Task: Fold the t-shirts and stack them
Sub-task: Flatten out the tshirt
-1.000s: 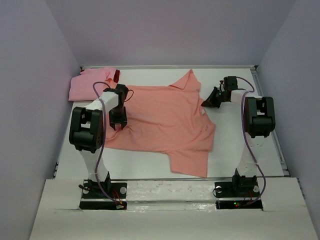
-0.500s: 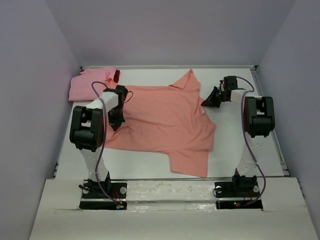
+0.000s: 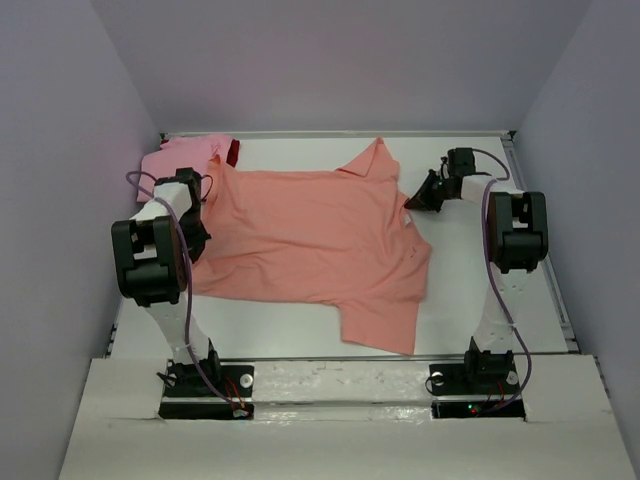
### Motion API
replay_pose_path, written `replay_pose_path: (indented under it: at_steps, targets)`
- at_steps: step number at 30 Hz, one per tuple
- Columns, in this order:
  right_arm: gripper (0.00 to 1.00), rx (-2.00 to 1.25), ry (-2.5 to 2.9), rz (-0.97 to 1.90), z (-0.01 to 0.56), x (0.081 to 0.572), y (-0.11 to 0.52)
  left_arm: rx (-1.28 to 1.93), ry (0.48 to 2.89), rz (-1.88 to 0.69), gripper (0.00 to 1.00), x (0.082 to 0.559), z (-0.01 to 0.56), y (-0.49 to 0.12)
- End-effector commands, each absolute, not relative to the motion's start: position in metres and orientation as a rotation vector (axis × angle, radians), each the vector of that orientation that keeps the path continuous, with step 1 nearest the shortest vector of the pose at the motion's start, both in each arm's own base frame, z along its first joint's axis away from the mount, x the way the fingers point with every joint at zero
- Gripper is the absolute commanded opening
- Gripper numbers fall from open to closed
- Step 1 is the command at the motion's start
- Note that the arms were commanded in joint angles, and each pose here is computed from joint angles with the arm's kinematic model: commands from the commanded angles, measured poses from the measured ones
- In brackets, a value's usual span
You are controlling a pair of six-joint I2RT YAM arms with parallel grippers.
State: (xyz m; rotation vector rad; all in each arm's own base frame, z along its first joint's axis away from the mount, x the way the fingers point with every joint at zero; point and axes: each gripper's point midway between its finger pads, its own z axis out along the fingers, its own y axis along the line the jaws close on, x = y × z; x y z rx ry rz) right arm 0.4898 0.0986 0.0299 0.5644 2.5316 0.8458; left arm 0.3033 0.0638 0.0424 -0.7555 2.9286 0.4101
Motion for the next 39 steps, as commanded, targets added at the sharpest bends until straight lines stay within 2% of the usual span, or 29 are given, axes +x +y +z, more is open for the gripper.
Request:
replay_pose_path:
  at_steps: [1, 16, 27, 33, 34, 35, 36, 38, 39]
  targets:
    - [0.00, 0.578, 2.527, 0.771, 0.030, 0.499, 0.083, -0.765, 2.892, 0.408, 0.00, 0.304, 0.060, 0.068]
    - [0.00, 0.650, 2.533, 0.651, 0.027, 0.500, 0.051, -0.937, 2.838, 0.354, 0.00, 0.292, 0.063, 0.103]
    - [0.00, 0.734, 2.534, 0.529, 0.026, 0.499, 0.013, -0.962, 2.858, 0.293, 0.00, 0.291, 0.053, 0.104]
    - [0.00, 0.718, 2.534, 0.603, 0.028, 0.500, 0.017, -0.949, 2.898, 0.240, 0.00, 0.294, 0.046, 0.099]
    - [0.07, 0.707, 2.526, 0.623, 0.031, 0.502, 0.019, -0.948, 2.897, 0.235, 0.00, 0.295, 0.046, 0.099]
    - [0.29, 0.695, 2.523, 0.660, 0.033, 0.503, 0.024, -0.946, 2.900, 0.228, 0.00, 0.296, 0.046, 0.098]
    - [0.39, 0.689, 2.520, 0.680, 0.031, 0.506, 0.026, -0.947, 2.901, 0.226, 0.00, 0.296, 0.045, 0.098]
    - [0.56, 0.655, 2.508, 0.759, 0.034, 0.511, 0.034, -0.945, 2.908, 0.217, 0.00, 0.295, 0.044, 0.096]
    - [0.61, 0.639, 2.496, 0.792, 0.034, 0.517, 0.037, -0.947, 2.906, 0.215, 0.00, 0.296, 0.044, 0.096]
